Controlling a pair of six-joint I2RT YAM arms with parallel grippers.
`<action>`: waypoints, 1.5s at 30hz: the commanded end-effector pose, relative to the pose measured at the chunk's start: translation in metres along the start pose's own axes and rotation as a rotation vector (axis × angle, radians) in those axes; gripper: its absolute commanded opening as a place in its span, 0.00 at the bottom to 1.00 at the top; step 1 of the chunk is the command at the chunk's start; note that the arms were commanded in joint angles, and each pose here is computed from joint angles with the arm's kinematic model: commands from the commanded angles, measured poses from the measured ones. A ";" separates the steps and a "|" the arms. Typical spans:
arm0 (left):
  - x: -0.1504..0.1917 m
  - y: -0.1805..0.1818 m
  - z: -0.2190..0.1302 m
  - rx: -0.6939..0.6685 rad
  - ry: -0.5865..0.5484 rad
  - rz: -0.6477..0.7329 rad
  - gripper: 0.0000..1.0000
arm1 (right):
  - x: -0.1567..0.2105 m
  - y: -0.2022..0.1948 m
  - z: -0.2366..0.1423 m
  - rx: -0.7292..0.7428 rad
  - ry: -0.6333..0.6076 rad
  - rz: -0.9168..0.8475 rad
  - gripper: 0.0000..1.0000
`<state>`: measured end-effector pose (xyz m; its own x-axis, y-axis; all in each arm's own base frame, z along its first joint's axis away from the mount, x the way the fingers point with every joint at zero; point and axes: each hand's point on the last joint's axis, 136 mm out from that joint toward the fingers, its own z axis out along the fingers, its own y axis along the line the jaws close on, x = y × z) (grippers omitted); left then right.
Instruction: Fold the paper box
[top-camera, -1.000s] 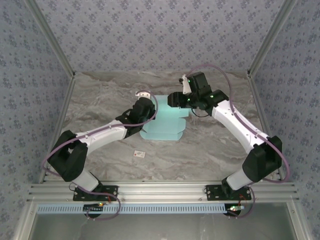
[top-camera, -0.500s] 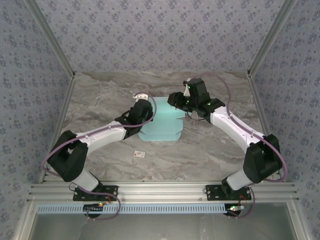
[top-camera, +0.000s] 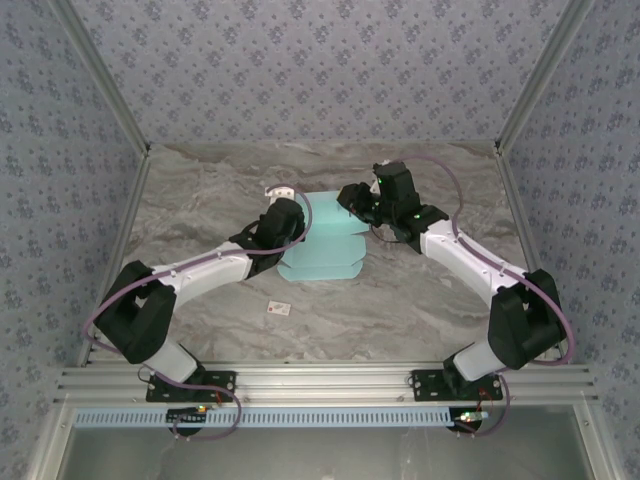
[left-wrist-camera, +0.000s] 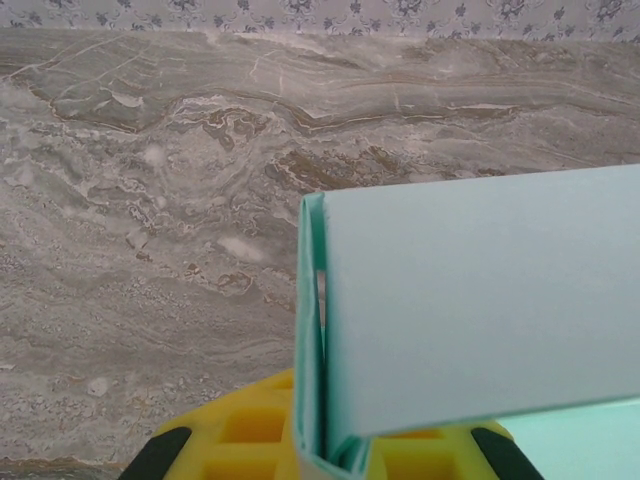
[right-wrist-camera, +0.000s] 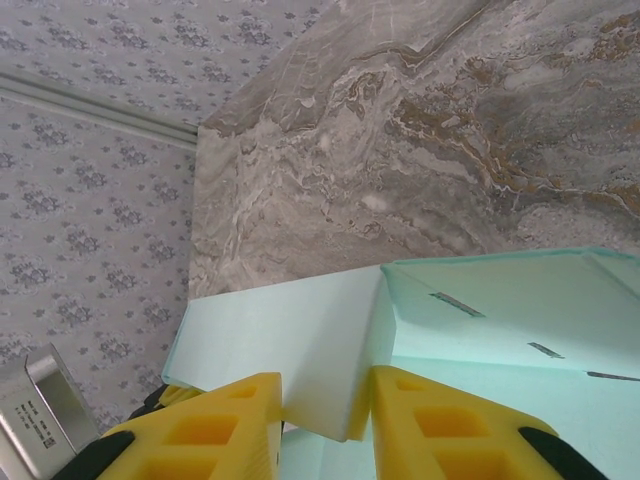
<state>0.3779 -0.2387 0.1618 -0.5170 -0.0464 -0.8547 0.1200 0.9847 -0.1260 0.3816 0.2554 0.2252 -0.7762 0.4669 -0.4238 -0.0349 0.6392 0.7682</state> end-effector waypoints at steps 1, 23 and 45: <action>-0.009 -0.022 -0.006 0.088 -0.025 0.000 0.00 | -0.005 0.018 -0.006 -0.052 -0.031 -0.007 0.29; -0.022 0.010 -0.001 0.010 -0.041 -0.031 0.00 | 0.006 -0.027 -0.070 0.253 -0.055 -0.356 0.61; -0.024 0.014 -0.009 0.029 -0.037 -0.068 0.00 | 0.052 -0.064 -0.035 0.315 0.050 -0.362 0.64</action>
<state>0.3864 -0.2245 0.1689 -0.5187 -0.0786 -0.8513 0.1081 0.9817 -0.1565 0.3112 0.2192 0.1699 -0.8002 0.0933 -0.5924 -0.1632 0.9167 0.3649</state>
